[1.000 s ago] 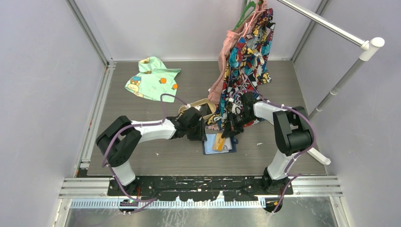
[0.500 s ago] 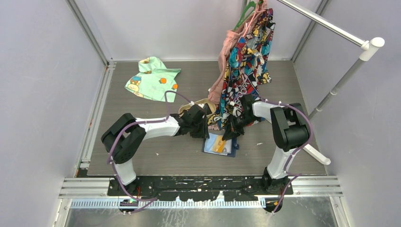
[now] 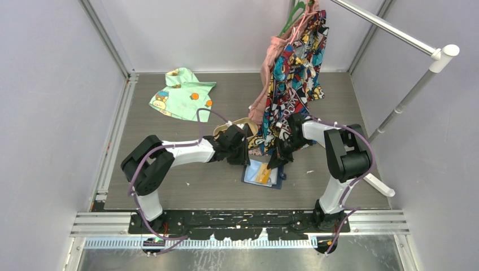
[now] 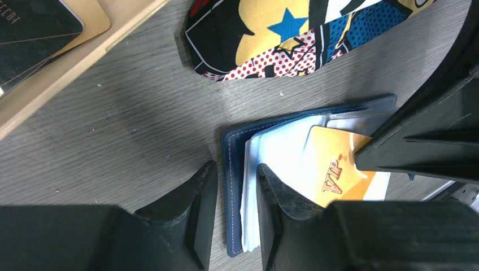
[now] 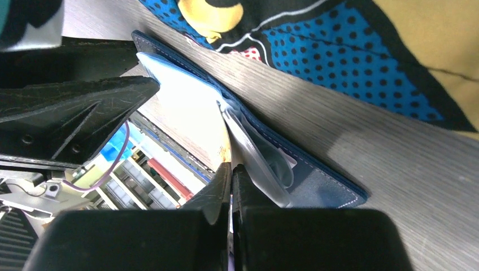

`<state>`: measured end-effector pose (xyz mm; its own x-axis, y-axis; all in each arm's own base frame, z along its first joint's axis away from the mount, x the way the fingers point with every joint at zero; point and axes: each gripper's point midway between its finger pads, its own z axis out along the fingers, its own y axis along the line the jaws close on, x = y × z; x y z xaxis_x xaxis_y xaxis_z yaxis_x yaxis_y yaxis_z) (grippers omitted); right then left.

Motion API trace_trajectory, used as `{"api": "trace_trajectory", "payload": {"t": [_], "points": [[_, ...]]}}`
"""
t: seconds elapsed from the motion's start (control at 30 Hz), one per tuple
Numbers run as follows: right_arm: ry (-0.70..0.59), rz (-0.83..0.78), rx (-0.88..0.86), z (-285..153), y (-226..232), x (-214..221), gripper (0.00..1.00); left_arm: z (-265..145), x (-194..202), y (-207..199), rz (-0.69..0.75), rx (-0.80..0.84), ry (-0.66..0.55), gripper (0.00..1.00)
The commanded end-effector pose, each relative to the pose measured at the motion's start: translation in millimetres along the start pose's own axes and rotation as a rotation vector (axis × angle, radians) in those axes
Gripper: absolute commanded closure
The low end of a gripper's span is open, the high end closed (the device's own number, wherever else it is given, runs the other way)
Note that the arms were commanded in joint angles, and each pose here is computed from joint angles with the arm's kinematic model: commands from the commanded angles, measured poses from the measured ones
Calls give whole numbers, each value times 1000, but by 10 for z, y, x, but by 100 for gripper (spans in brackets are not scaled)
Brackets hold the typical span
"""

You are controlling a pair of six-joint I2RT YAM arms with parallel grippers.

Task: Put the credit cards into the card holder
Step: Insert the credit card into the card holder.

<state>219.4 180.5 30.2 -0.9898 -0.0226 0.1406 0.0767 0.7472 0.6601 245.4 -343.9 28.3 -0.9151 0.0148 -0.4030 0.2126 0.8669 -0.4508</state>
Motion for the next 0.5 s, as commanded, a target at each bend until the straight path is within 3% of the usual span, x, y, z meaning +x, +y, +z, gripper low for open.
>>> {"api": "trace_trajectory", "payload": {"t": [0.0, 0.47], "points": [[-46, -12, 123, -147, -114, -13, 99, -60, -78, -47, 20, 7, -24, 67], [0, 35, 115, -38, -187, 16, 99, -59, -60, -122, 28, 41, -9, 68]]}}
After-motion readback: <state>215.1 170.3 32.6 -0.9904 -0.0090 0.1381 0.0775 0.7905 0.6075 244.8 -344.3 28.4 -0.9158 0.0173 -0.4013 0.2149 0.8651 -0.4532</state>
